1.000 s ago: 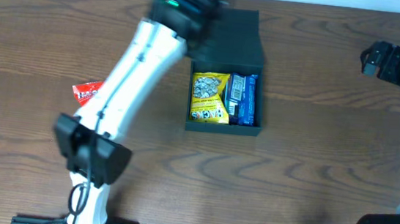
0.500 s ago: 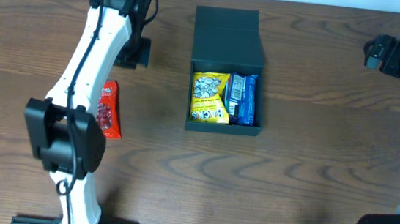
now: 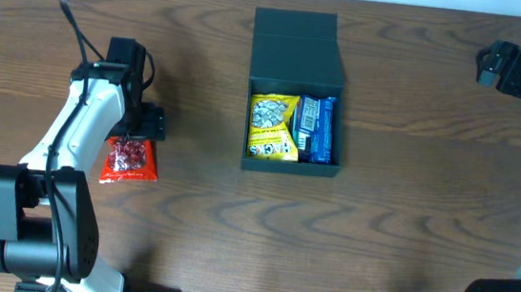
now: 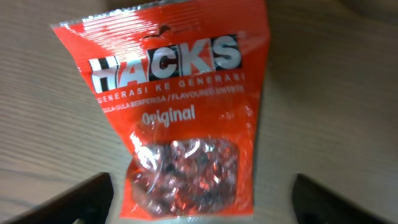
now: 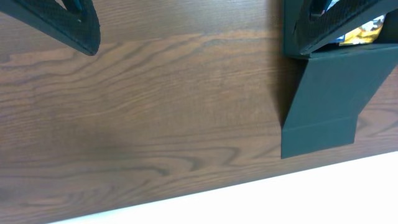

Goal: Pack container
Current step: 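Grasp the red Hacks bag with the left gripper and lift it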

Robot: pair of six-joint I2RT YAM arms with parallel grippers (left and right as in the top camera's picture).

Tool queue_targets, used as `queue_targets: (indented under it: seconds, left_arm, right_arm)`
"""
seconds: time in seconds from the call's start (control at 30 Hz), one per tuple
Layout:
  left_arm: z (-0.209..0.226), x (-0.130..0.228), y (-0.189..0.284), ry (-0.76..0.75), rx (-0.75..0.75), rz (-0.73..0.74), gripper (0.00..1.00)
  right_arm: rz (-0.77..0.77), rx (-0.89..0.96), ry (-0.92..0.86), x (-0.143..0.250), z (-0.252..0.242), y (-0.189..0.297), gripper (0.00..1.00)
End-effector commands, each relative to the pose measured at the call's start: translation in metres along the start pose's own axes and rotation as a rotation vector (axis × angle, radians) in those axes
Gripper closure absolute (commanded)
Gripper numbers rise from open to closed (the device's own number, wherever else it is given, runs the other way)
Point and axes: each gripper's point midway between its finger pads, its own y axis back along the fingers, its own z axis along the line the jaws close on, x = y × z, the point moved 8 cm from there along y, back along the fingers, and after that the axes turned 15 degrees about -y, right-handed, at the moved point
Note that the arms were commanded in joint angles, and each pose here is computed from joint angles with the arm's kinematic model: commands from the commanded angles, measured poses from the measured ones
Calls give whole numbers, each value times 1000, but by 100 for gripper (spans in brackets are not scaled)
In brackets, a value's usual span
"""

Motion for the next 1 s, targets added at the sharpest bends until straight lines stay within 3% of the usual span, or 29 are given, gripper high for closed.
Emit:
queue_targets:
  seconds: [0.0,0.63,0.73,0.83,0.9,0.97]
  left_arm:
    - [4,0,-3,14,2,-16,5]
    - [-2,9,-55,33,22,84,2]
    - [-2,8,-55,36,22,84,18]
    - [-2,7,-56,38,21,75,49]
    - [-2,6,-55,52,21,72,59]
    - [-3,2,-52,58,31,60,60]
  right_arm:
    - [7,-6,0,1,-3,-2,1]
    - [12,-4,-2,2,-3,-2,1]
    - [12,-4,-2,2,-3,-2,1]
    - [12,-4,-5,2,-3,-2,1]
    - [13,-7,-9,2,-3,-2,1]
    - [13,-7,-9,2,-3,-2,1]
